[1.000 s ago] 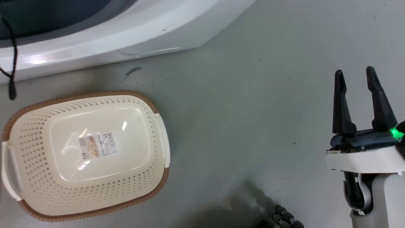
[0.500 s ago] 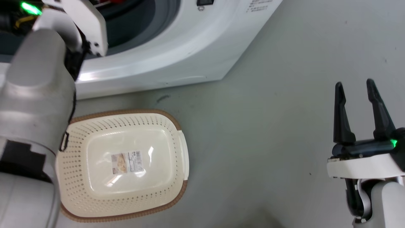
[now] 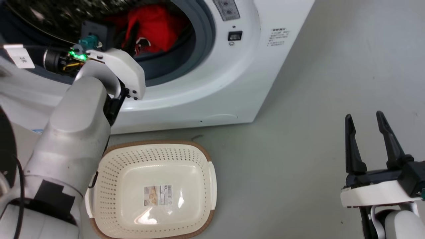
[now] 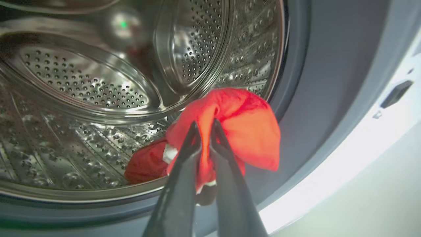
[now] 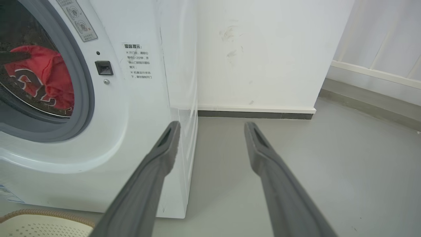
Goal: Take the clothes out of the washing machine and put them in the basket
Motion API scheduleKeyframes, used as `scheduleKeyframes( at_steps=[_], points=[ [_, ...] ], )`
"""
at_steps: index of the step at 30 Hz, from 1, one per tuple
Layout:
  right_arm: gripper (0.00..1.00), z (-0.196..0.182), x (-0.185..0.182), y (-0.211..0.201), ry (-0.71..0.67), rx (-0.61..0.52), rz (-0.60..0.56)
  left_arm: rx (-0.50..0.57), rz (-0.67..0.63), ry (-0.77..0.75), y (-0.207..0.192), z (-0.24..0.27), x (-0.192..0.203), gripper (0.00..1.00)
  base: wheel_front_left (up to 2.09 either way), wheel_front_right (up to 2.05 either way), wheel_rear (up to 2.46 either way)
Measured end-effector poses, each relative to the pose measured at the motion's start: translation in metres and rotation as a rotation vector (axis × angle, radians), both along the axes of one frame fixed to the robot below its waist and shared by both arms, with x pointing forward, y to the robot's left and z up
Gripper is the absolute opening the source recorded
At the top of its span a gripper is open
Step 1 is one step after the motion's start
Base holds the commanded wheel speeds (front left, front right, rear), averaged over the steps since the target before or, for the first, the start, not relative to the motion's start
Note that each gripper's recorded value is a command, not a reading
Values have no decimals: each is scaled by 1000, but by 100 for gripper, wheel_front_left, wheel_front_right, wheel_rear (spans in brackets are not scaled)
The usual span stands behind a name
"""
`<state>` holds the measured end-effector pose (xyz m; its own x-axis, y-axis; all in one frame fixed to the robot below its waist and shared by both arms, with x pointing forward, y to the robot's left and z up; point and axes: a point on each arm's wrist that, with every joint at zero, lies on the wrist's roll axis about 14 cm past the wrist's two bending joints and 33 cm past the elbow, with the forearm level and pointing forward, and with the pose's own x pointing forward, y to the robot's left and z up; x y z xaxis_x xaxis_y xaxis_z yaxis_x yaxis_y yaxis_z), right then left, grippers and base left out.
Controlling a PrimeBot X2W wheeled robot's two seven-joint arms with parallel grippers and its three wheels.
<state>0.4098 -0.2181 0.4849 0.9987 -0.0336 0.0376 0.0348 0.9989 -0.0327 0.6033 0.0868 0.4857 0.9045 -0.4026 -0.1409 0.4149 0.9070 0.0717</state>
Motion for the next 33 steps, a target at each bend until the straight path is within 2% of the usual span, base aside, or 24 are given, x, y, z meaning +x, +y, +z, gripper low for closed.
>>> scheduleKeyframes(
  at_steps=[13,14,19,33],
  points=[
    [100,21,-25,22,-50,12,60,-46,10,-230,16,84,-59,0,0,0,0],
    [100,27,-30,24,-64,13,68,-49,13,-288,21,103,-74,0,0,0,0],
    [100,30,-38,29,-73,15,81,-56,9,-366,23,133,-101,0,0,0,0],
    [100,31,-43,35,-74,19,100,-52,0,-438,27,164,-164,0,0,0,0]
  ],
)
